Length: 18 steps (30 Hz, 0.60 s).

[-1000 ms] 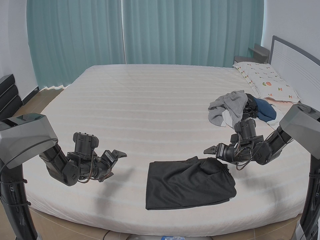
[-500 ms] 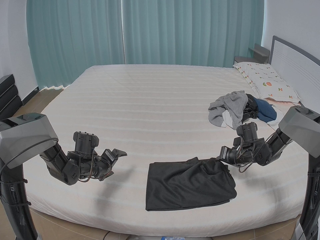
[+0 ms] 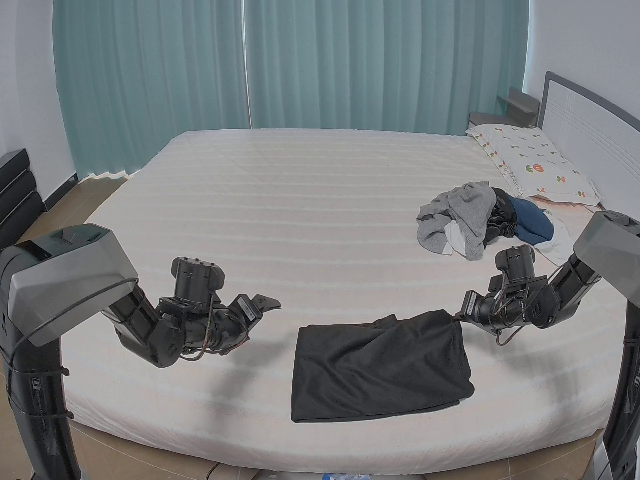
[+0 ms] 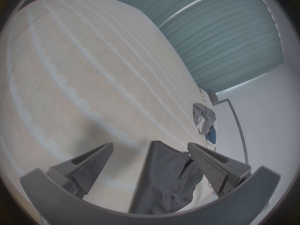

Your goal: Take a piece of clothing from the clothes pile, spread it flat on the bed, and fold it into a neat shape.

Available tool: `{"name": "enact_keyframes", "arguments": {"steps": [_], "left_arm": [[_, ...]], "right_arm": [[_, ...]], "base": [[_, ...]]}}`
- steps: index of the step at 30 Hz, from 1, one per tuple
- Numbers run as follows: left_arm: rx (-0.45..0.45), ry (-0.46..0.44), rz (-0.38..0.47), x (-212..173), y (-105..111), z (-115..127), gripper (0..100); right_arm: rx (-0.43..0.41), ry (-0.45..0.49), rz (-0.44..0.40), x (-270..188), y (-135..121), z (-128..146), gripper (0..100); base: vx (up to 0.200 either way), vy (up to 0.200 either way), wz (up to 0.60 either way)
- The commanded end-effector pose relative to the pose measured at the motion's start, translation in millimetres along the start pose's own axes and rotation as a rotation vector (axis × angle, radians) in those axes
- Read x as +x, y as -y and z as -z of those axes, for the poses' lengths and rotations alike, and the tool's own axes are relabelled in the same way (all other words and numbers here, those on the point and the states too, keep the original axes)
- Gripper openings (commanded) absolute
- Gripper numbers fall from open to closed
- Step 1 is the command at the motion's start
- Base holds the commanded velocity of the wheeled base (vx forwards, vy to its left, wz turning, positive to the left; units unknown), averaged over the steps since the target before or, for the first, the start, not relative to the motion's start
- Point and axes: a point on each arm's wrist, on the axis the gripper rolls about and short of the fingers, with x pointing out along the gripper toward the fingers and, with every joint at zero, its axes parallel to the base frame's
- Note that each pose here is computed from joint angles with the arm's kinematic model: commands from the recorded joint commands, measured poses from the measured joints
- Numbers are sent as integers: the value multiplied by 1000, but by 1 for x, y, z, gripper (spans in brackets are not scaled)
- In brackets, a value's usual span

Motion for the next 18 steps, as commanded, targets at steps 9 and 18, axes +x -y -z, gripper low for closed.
{"name": "enact_keyframes", "arguments": {"steps": [9,18], "left_arm": [[75,-6,-48,56,25,27,100],[180,-20,-86,69,23,41,100]], "right_arm": [[12,-43,5,0,7,9,0],[2,-46,-10,1,2,10,0]], "base": [[0,0,0],[0,0,0]]}}
